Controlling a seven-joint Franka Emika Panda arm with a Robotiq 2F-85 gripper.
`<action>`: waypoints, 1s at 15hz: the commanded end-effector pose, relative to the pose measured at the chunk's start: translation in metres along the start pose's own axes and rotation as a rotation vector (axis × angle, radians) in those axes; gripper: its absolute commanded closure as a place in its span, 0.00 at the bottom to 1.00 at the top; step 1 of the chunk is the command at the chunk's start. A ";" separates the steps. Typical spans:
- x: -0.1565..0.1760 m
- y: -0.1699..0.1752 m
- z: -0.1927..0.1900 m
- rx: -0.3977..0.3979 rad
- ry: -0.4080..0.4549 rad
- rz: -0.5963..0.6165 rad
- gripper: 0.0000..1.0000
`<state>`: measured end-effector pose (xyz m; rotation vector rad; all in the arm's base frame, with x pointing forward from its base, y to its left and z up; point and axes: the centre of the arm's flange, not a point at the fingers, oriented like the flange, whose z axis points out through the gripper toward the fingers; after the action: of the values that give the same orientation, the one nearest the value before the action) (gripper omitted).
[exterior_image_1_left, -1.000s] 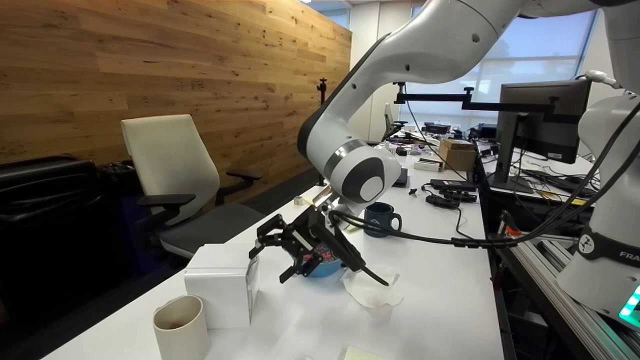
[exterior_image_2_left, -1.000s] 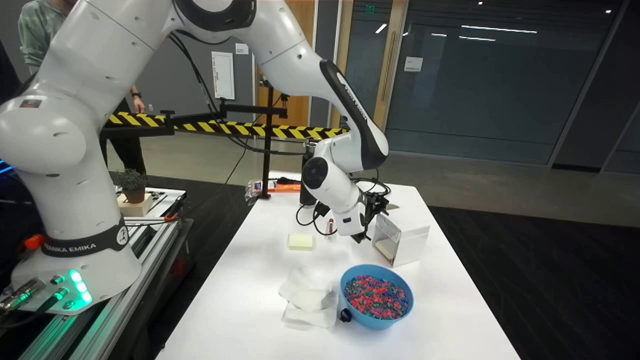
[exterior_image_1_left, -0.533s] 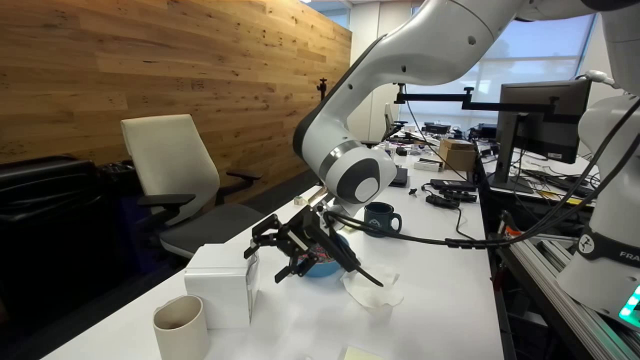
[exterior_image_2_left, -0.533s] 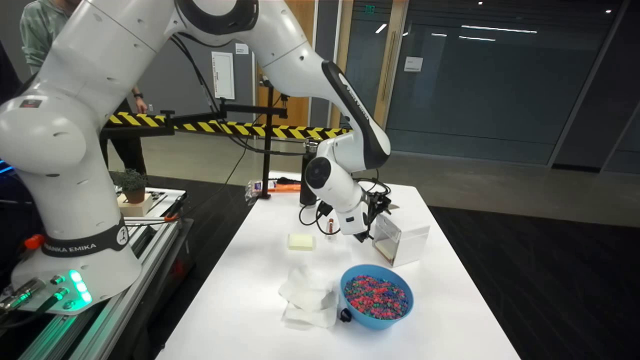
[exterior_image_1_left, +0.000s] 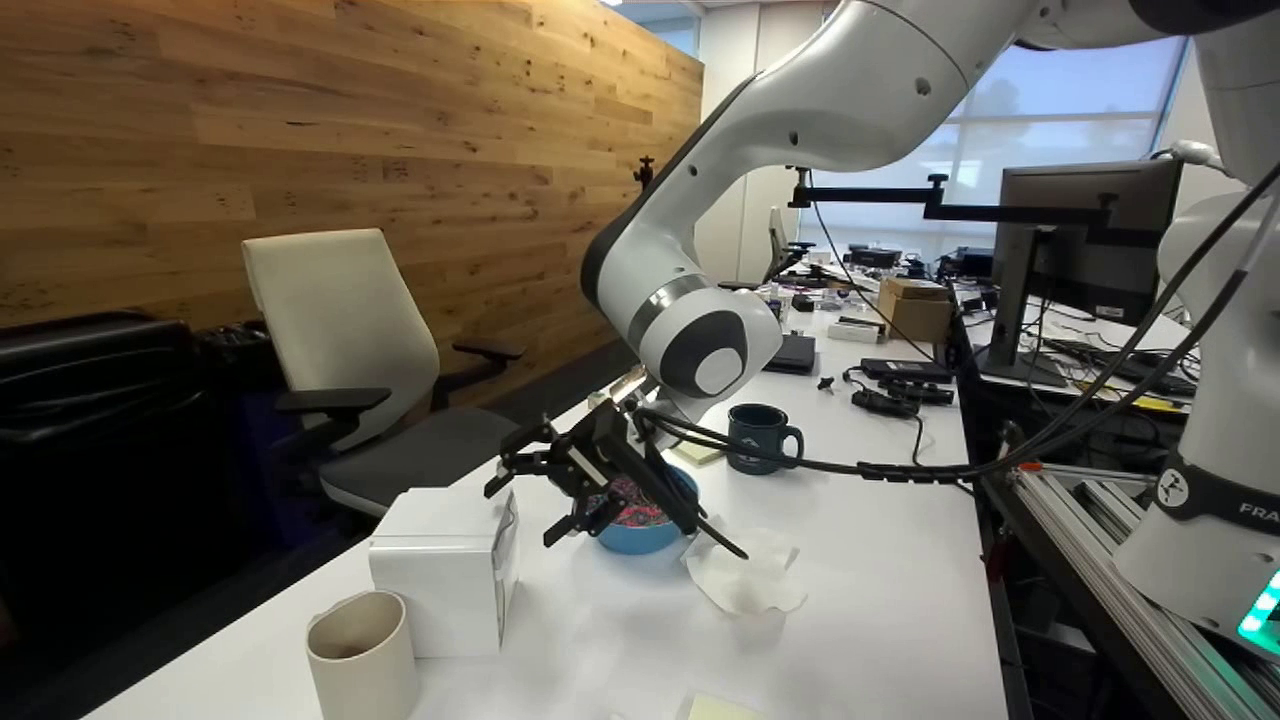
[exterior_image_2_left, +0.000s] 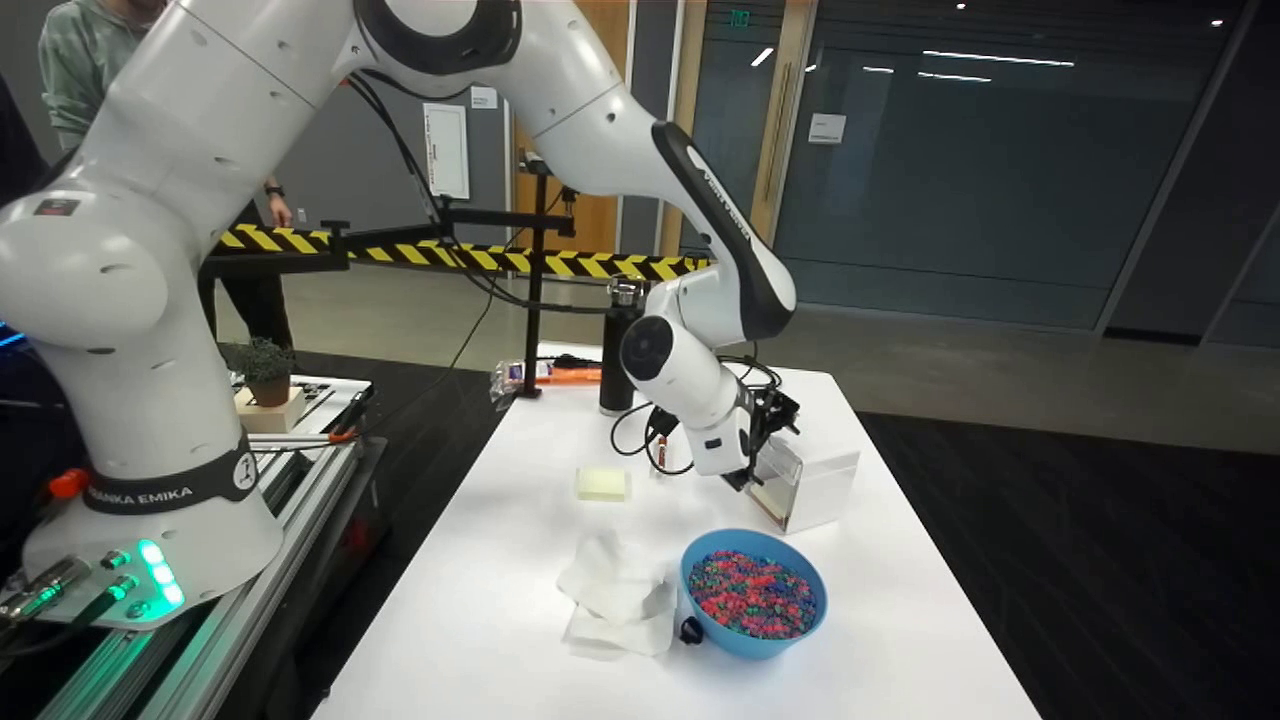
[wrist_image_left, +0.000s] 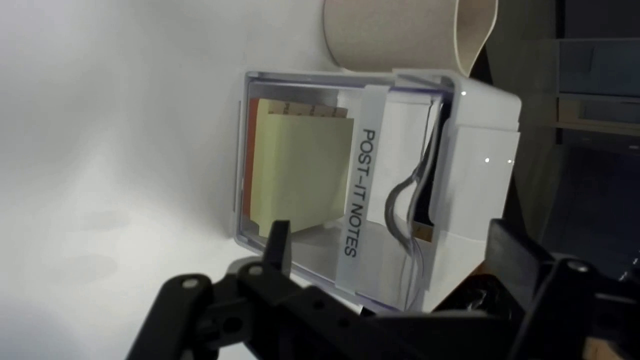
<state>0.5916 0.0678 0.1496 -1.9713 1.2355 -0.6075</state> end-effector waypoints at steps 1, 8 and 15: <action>0.013 -0.001 -0.004 -0.008 0.003 0.004 0.00; 0.028 0.010 -0.016 -0.018 0.002 -0.013 0.00; 0.035 0.028 -0.034 -0.031 -0.022 -0.026 0.00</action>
<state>0.5815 0.0258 0.1400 -2.0179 1.2460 -0.6058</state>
